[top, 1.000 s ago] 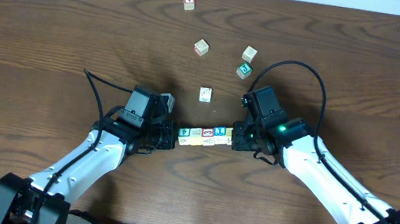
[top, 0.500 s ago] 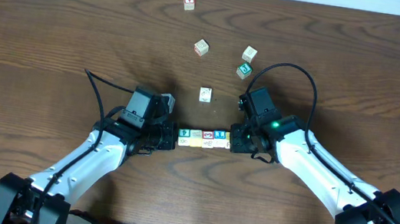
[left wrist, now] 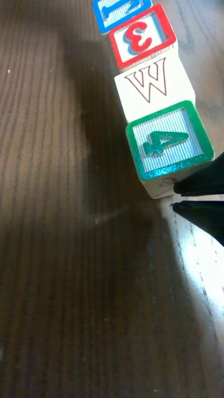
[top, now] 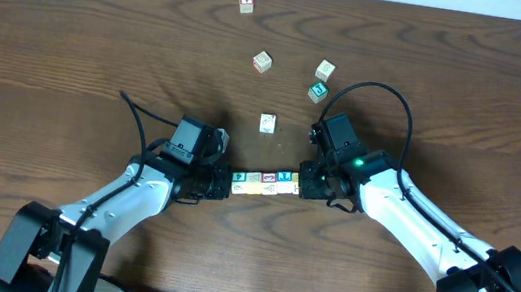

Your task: Lift 5 blocks

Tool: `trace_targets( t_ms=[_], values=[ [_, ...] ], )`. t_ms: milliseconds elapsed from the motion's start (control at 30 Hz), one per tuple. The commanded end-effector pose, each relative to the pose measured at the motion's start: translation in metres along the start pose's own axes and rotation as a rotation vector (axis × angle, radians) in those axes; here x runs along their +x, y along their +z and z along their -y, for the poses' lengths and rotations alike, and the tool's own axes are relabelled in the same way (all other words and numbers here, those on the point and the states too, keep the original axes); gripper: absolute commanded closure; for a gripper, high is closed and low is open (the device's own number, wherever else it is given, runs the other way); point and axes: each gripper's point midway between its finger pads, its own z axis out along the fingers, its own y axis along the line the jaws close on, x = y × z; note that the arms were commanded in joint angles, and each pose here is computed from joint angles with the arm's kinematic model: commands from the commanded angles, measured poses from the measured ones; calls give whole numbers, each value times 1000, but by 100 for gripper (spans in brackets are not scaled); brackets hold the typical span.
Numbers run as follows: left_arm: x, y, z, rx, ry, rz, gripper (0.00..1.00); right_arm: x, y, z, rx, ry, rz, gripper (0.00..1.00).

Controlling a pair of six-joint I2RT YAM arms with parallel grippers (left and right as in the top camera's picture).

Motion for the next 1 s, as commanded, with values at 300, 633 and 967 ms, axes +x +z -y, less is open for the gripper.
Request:
trace_targets(
  t_ms=[300, 633, 967],
  values=[
    [8, -1, 47, 183, 80, -63, 93, 21, -1, -42, -191, -52, -78, 99],
    [14, 1, 35, 119, 66, -83, 93, 41, 11, -23, -130, -38, -117, 99],
    [20, 1, 5, -33, 41, -91, 93, 33, 14, -3, -11, -41, -70, 98]
  ],
)
